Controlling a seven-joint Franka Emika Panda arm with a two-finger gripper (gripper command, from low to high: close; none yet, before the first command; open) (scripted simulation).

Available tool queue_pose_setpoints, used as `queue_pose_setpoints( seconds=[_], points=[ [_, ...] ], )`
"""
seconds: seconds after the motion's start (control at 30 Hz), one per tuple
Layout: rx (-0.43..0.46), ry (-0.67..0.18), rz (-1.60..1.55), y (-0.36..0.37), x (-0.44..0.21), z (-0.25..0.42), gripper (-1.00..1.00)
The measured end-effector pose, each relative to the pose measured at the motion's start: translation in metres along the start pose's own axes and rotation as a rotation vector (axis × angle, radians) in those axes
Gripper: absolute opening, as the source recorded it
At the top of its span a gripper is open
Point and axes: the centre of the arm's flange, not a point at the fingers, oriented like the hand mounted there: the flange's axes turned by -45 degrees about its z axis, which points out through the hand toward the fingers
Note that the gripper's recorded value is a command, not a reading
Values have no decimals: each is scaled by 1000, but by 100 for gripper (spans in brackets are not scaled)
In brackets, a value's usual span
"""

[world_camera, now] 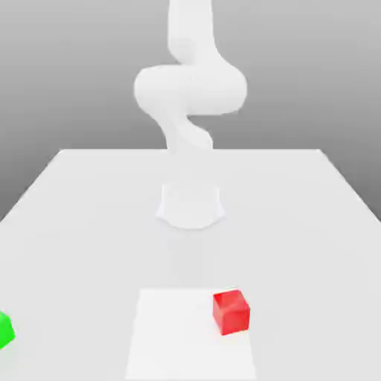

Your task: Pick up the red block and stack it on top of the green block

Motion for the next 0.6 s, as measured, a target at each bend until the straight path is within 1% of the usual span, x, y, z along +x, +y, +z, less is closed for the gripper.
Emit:
queue_pose_setpoints(
  seconds=[0.13, 0.3, 0.47, 0.6],
  points=[
    [30, -150, -45, -13, -29, 101, 0],
    [58, -326, -104, -32, -89, 204, 0],
    [76, -500, -168, -49, -171, 284, 0],
    [85, -639, -227, -60, -247, 329, 0]
  ],
)
